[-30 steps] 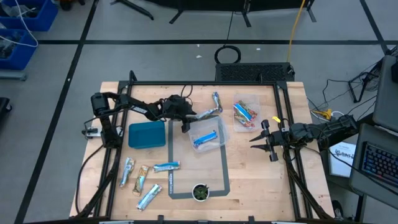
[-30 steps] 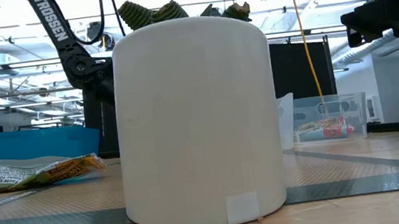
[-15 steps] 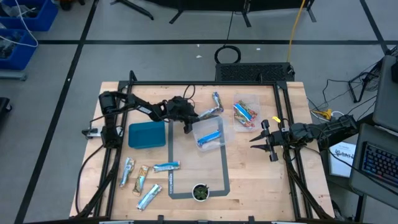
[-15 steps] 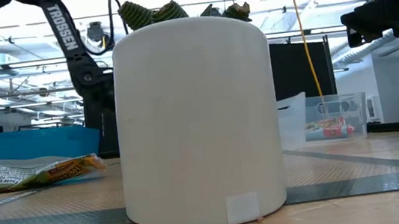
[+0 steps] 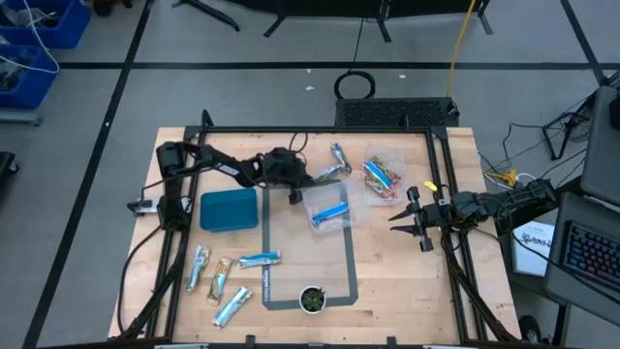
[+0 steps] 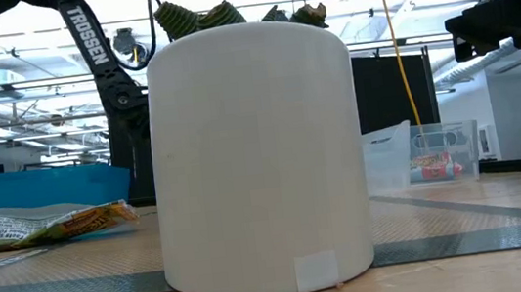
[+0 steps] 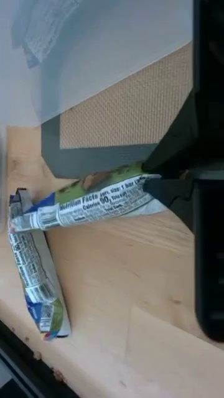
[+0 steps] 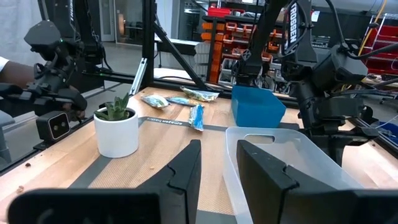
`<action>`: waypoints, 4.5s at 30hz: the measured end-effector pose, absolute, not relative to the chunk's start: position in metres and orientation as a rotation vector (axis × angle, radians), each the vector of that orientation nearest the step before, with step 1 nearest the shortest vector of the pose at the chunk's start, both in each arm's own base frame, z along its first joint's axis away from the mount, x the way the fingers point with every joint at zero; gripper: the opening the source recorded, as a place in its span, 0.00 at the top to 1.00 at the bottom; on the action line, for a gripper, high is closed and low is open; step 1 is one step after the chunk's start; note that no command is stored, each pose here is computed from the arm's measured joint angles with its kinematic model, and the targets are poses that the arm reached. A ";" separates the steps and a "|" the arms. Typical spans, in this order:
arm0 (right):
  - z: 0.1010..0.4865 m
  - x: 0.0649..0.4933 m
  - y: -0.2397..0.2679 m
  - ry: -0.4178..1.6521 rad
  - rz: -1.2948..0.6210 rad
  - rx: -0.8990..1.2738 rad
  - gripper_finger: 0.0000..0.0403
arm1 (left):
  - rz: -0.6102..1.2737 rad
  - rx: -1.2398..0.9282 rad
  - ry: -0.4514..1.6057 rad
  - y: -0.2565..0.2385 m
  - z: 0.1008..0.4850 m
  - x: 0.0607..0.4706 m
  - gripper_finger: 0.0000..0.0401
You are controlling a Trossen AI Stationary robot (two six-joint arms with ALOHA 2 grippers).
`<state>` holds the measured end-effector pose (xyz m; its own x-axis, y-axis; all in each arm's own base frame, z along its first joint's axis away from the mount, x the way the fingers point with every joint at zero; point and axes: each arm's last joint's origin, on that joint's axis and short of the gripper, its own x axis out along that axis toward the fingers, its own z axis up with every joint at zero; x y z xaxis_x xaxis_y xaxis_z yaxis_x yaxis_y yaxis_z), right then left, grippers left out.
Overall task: Pick and place Granola Bars by type
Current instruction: Put the blue granola bar into the left transparent bin
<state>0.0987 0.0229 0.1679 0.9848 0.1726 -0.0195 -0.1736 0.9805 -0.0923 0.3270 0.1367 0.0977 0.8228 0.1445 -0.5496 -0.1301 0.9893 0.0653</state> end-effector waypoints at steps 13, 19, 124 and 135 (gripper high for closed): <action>0.168 0.099 0.023 0.011 0.174 -0.094 0.76 | 0.224 0.038 0.620 0.140 0.100 0.324 0.99; 0.168 0.099 0.023 0.011 0.174 -0.094 0.77 | 0.294 0.104 0.598 0.138 0.130 0.319 0.99; 0.168 0.099 0.023 0.012 0.175 -0.094 0.77 | 0.065 -0.070 0.794 0.012 0.209 0.280 0.99; 0.168 0.099 0.023 0.016 0.175 -0.095 0.77 | 0.045 -0.055 0.707 0.009 0.235 0.287 0.99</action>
